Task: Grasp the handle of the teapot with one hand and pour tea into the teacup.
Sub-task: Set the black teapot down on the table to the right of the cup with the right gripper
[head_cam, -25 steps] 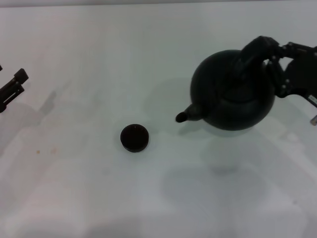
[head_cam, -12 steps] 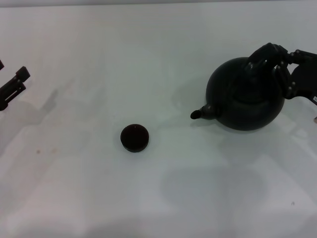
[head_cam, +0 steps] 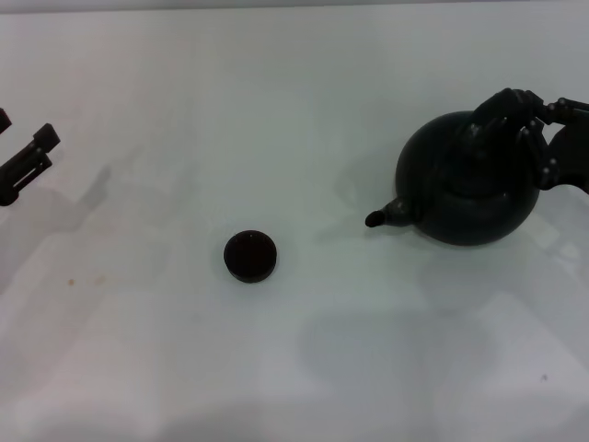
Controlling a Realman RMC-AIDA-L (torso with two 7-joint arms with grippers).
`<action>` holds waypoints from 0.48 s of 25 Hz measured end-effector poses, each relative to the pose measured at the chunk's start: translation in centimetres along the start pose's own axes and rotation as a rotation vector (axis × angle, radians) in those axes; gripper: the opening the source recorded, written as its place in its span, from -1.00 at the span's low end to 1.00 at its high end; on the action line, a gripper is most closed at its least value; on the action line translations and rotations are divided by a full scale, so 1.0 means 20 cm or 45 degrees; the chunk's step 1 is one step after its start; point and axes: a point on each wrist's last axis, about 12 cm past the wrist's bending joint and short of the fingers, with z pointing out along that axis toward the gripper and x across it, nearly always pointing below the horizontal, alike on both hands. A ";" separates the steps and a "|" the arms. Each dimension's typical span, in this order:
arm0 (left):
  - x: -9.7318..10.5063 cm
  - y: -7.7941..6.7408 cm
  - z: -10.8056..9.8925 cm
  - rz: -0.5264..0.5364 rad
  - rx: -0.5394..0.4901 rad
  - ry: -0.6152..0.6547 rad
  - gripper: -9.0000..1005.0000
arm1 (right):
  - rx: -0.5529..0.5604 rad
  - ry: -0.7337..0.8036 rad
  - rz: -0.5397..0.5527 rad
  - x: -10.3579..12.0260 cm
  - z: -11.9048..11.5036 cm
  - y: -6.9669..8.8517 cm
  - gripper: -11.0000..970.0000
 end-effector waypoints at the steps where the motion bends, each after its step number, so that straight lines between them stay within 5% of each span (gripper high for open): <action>1: 0.00 0.00 0.00 -0.001 0.001 0.000 0.54 | 0.001 0.000 -0.007 0.00 0.00 0.00 -0.77; 12: 0.01 -0.01 0.01 -0.006 0.006 0.000 0.55 | 0.073 -0.010 -0.139 0.04 -0.03 0.04 -0.77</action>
